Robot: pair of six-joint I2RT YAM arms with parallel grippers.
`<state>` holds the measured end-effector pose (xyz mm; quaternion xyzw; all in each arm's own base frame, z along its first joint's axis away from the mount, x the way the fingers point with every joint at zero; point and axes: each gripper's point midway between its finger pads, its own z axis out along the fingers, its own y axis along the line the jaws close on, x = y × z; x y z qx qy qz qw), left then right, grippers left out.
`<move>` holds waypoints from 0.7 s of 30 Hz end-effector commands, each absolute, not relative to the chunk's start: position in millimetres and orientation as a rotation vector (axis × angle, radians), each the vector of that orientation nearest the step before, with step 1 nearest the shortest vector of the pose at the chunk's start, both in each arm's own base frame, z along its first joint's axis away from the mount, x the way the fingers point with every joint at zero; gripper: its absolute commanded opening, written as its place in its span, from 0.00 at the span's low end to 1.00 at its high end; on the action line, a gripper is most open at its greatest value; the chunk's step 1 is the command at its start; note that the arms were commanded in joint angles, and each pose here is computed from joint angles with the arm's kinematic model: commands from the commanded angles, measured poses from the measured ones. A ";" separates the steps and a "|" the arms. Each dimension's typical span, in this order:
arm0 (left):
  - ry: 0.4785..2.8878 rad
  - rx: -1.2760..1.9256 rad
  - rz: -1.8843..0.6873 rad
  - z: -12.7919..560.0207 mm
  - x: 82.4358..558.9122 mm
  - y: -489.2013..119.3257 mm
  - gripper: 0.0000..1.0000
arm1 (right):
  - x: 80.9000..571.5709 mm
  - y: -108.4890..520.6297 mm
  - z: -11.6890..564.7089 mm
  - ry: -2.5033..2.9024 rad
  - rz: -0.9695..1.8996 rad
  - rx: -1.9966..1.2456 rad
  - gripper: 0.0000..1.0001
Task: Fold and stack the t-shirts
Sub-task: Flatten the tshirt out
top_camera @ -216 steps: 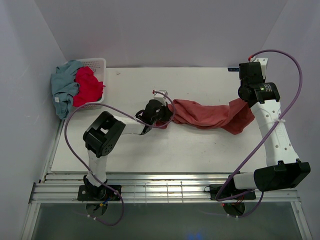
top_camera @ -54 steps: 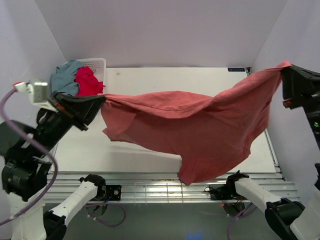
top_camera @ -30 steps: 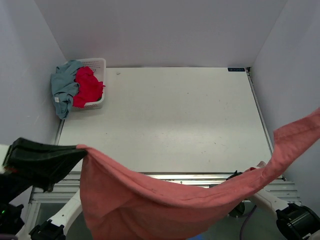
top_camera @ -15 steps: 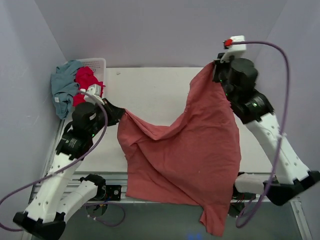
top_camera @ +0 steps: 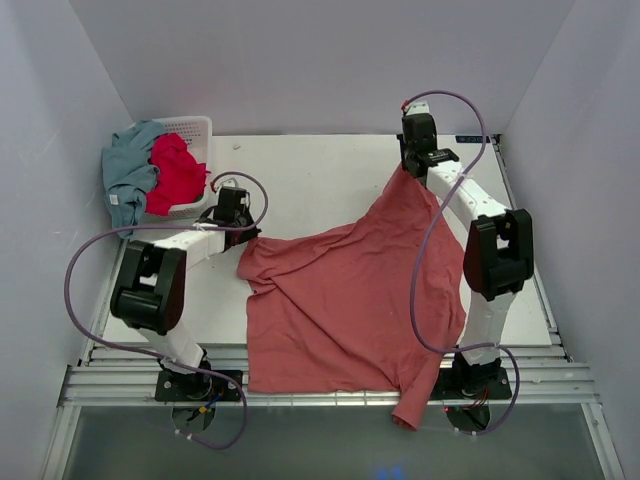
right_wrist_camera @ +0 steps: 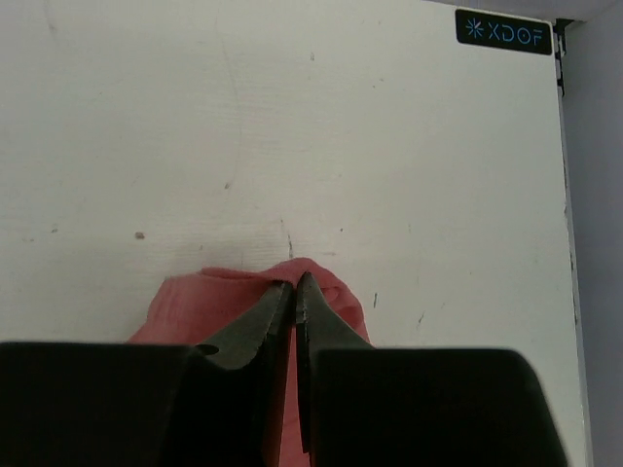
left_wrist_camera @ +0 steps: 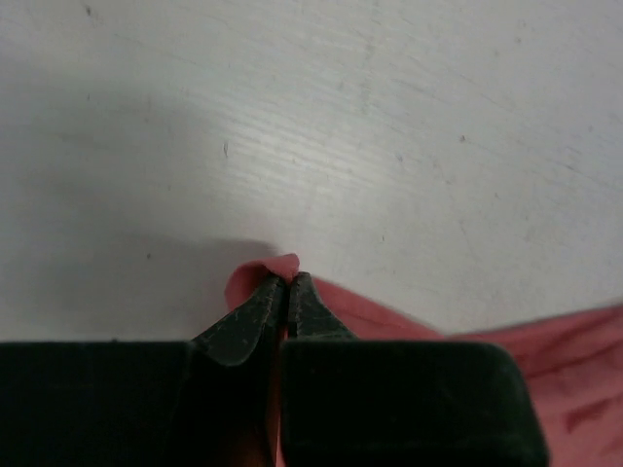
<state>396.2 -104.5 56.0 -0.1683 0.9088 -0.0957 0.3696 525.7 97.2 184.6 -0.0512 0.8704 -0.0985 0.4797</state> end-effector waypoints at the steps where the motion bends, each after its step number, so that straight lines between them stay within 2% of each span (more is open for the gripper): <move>1: 2.193 -0.419 -0.282 84.5 449.5 -101.9 0.00 | 570.3 94.6 219.1 1.984 -0.264 -0.101 0.08; 6: 2.158 -0.448 -0.263 88.8 482.7 -91.6 0.00 | 603.3 76.8 233.5 1.908 -0.307 0.000 0.08; 9: 2.012 -0.499 -0.257 122.1 503.5 -79.9 0.00 | 606.3 57.9 253.2 1.785 -0.324 0.093 0.08; 12: 1.994 -0.530 -0.240 118.8 515.5 -70.9 0.00 | 610.9 43.8 253.4 1.754 -0.355 0.122 0.08; 13: 1.991 -0.516 -0.258 124.6 527.1 -73.9 0.00 | 620.9 45.0 245.6 1.773 -0.356 0.105 0.08; 15: 2.076 -0.532 -0.218 100.4 530.7 -71.4 0.00 | 631.1 44.0 225.8 1.828 -0.402 0.066 0.08; 16: 2.151 -0.540 -0.188 69.4 529.8 -70.6 0.00 | 633.9 41.6 178.8 1.935 -0.448 0.025 0.08; 17: 2.188 -0.542 -0.179 63.7 533.4 -70.2 0.03 | 642.3 41.0 182.6 1.939 -0.466 0.030 0.08; 18: 2.218 -0.544 -0.178 53.0 534.2 -71.2 0.00 | 643.4 36.2 168.0 1.978 -0.502 0.029 0.08; 19: 2.247 -0.555 -0.155 37.8 533.0 -70.1 0.00 | 640.4 32.6 129.6 2.064 -0.554 -0.002 0.08; 21: 2.272 -0.561 -0.150 26.4 528.0 -69.4 0.14 | 636.7 20.8 114.3 2.112 -0.637 0.007 0.08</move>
